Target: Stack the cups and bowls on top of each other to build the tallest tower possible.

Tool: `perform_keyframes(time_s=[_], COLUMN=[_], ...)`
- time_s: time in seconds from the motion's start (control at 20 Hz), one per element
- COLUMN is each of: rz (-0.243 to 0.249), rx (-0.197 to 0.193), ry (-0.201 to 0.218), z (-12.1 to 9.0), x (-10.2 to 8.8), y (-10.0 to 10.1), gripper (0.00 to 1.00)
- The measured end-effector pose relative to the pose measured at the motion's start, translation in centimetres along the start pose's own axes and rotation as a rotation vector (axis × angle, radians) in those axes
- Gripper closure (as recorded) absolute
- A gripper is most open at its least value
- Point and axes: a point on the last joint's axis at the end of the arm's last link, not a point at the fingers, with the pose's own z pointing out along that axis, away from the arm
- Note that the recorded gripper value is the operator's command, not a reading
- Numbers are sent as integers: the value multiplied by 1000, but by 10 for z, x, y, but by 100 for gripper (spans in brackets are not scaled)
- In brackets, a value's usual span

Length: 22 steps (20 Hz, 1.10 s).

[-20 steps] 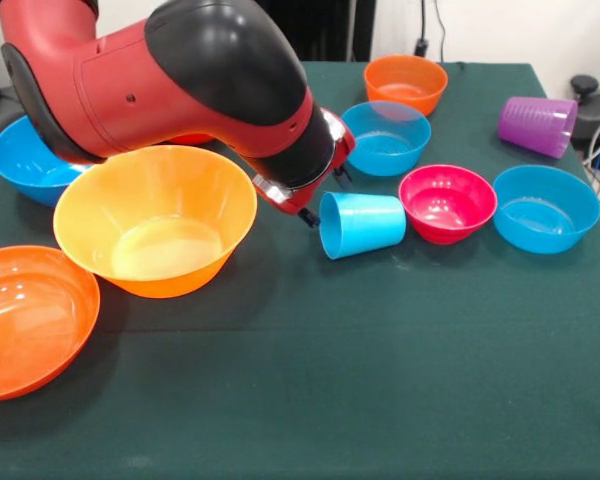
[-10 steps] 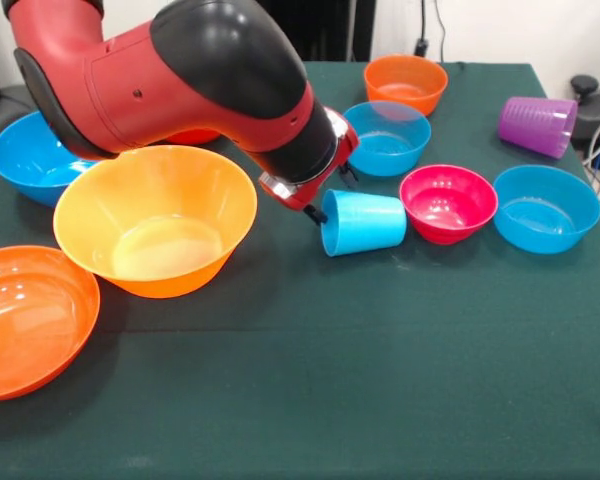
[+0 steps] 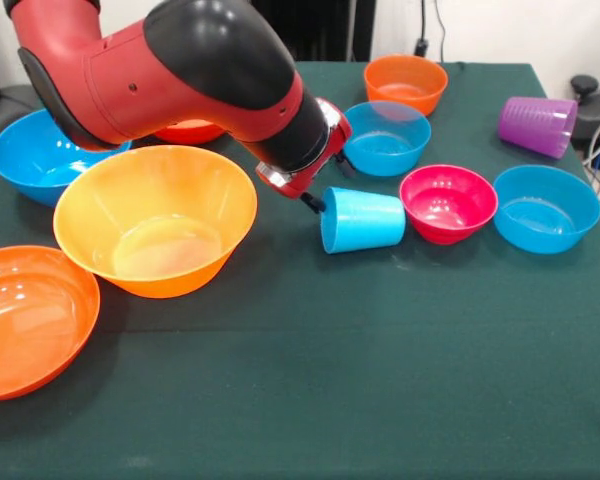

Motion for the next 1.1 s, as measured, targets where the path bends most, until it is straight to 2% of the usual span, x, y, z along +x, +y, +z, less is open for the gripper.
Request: perform_keyframes(time_s=[0.3,0.7,0.95,1.0,1.1], rz=[-5,-31,-44,-45,-43], rx=[-15,-59,-67,-72,-74], ry=[9,18,21,20,18], z=[9,32,39,39,39], x=[-6,-36,-51,-55,-55], y=[7,33,44,46,47], gripper=[0,0,0,100,100])
